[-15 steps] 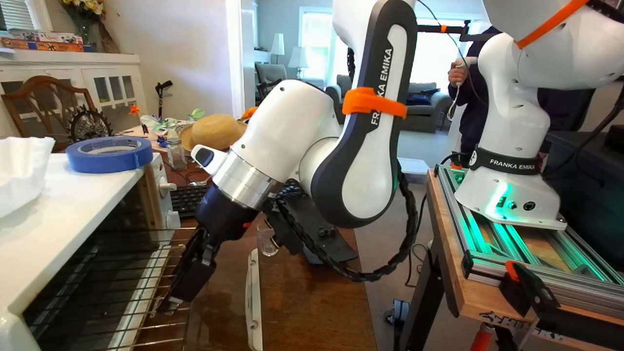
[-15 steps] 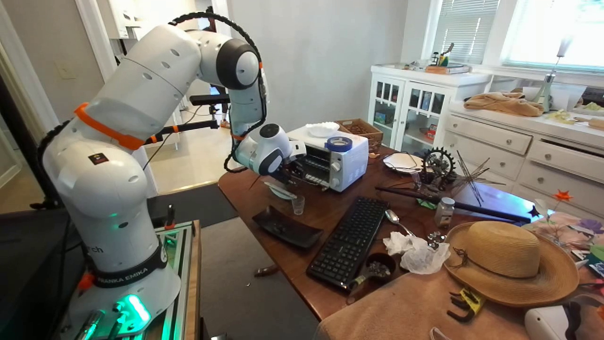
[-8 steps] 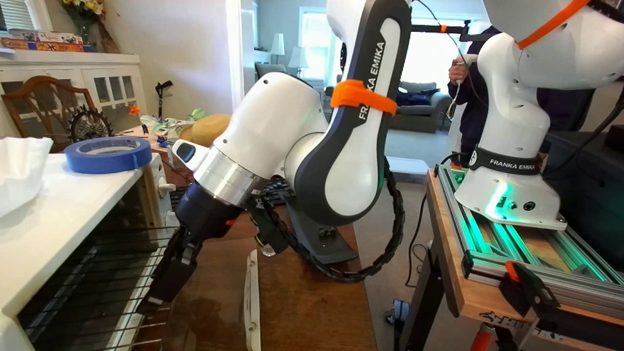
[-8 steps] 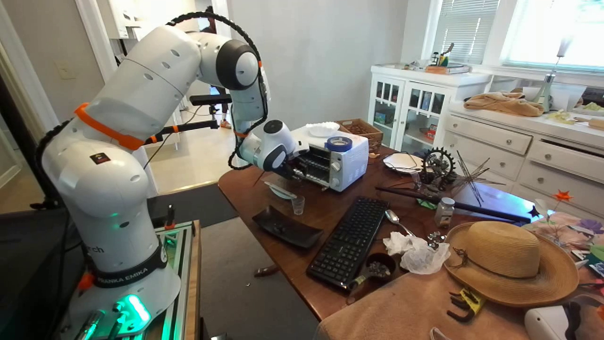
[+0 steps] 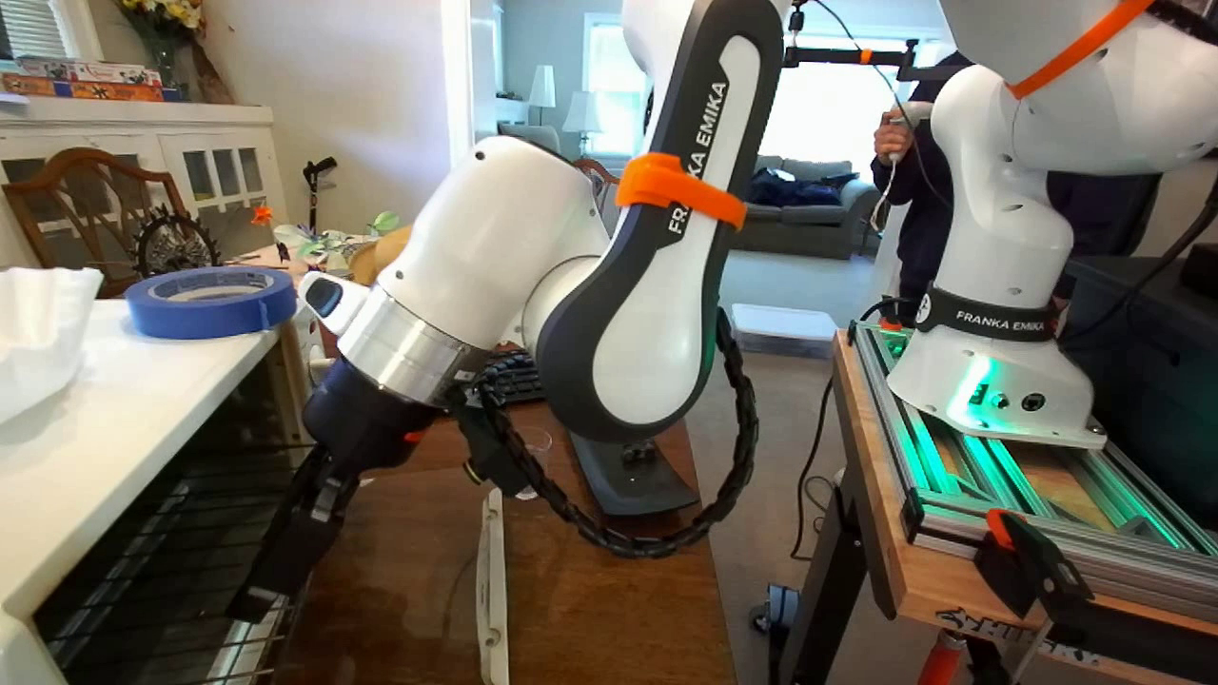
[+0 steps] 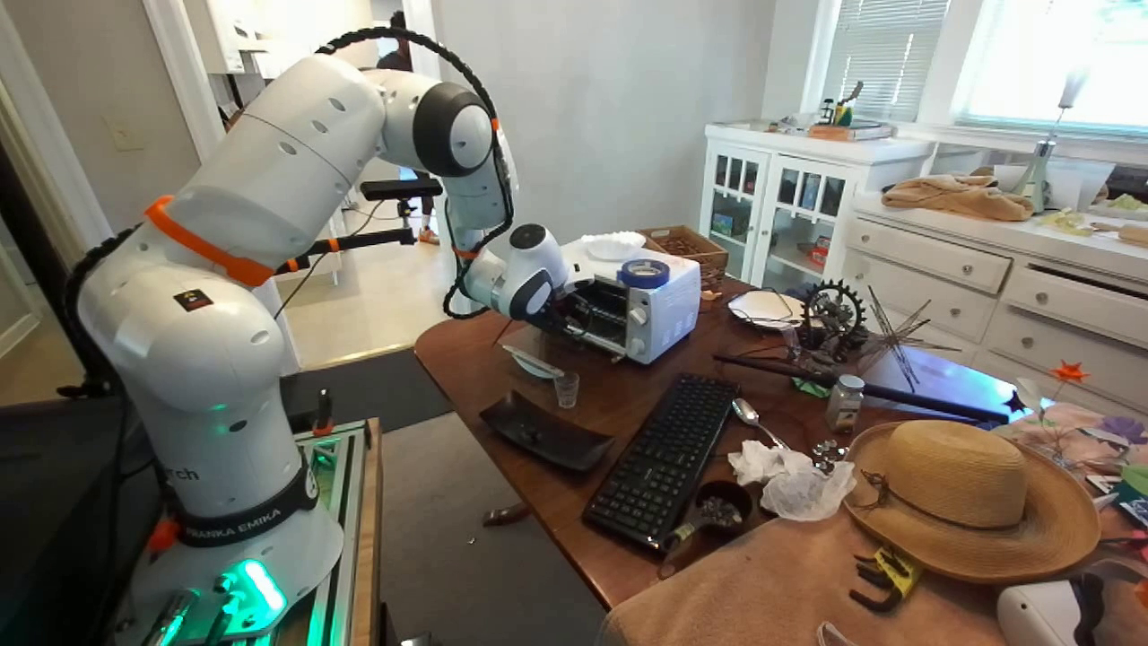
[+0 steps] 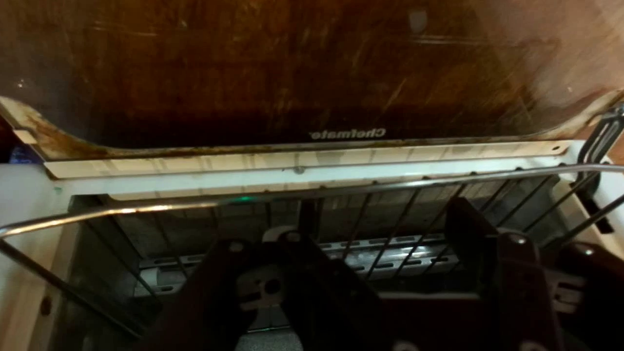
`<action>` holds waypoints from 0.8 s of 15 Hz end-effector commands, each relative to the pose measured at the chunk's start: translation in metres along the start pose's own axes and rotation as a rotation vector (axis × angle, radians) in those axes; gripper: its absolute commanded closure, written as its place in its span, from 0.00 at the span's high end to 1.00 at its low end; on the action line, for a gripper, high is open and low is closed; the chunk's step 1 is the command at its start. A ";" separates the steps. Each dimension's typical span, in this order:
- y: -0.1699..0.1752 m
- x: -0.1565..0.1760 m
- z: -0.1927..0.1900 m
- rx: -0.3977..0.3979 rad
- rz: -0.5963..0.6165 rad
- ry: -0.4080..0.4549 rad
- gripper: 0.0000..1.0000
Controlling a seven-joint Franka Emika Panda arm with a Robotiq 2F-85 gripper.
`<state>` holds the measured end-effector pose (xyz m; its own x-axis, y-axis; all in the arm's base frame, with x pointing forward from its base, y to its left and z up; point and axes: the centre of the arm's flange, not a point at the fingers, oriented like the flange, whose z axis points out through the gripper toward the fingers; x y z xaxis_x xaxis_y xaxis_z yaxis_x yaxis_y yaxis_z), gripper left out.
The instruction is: Put the metal object inside the mini oven
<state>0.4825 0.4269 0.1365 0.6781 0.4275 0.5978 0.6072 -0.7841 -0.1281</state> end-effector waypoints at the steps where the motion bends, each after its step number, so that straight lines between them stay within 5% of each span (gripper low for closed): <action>1: -0.006 0.023 0.017 0.007 -0.058 0.013 0.43; 12: 0.001 0.062 0.053 0.009 -0.073 0.005 0.43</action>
<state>0.5285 0.4539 0.1373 0.6652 0.4449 0.5996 0.6222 -0.7743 -0.1158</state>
